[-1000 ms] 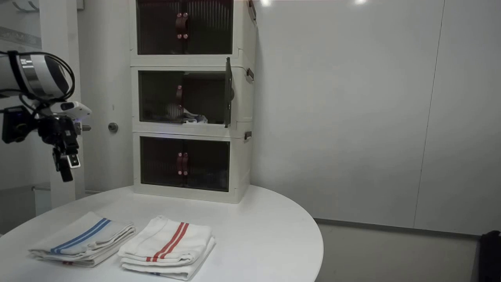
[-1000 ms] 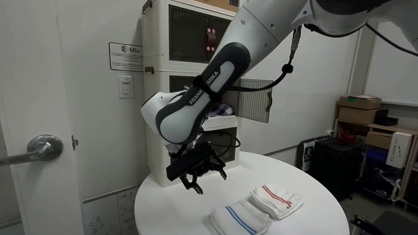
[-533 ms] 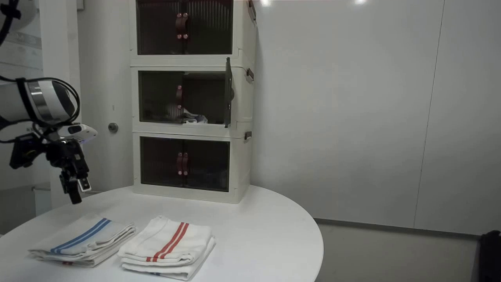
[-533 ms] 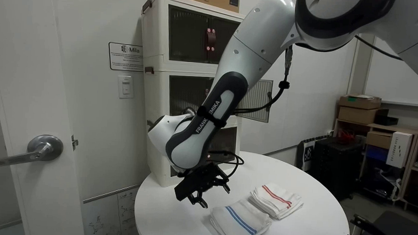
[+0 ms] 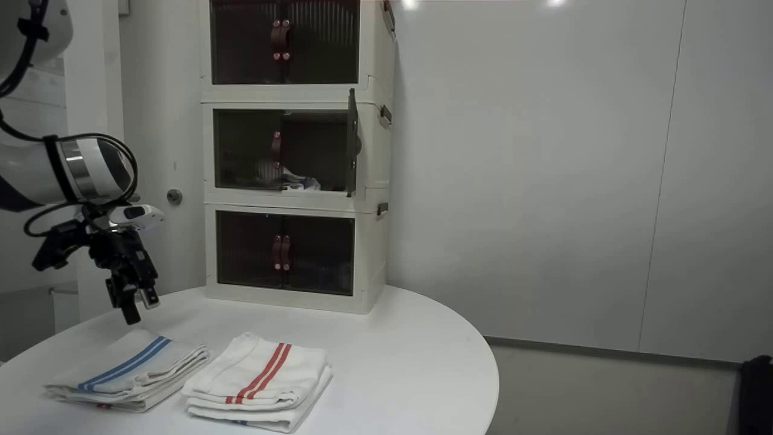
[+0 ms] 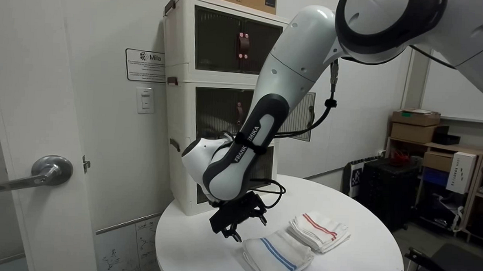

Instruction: Pick up the white and blue towel from the table and put it in the open cabinet

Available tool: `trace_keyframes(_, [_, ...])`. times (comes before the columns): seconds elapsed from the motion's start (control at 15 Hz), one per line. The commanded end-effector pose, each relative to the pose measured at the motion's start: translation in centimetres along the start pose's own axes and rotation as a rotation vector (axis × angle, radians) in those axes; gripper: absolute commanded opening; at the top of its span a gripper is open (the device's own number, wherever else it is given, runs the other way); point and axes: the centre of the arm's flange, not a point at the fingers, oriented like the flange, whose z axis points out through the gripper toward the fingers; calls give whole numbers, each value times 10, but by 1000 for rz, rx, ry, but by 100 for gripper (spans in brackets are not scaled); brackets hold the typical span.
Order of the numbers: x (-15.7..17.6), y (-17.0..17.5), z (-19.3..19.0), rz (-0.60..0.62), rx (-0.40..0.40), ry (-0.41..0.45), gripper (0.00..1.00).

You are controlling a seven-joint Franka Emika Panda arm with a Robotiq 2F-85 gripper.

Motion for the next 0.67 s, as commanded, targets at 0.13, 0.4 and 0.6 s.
trace_keyframes(0.13, [0, 5, 9, -54, 15, -11, 100])
trace_keyframes(0.4, [-2, 4, 18, -67, 9, -33, 100])
trace_keyframes(0.6, [-3, 4, 23, -68, 7, -47, 100])
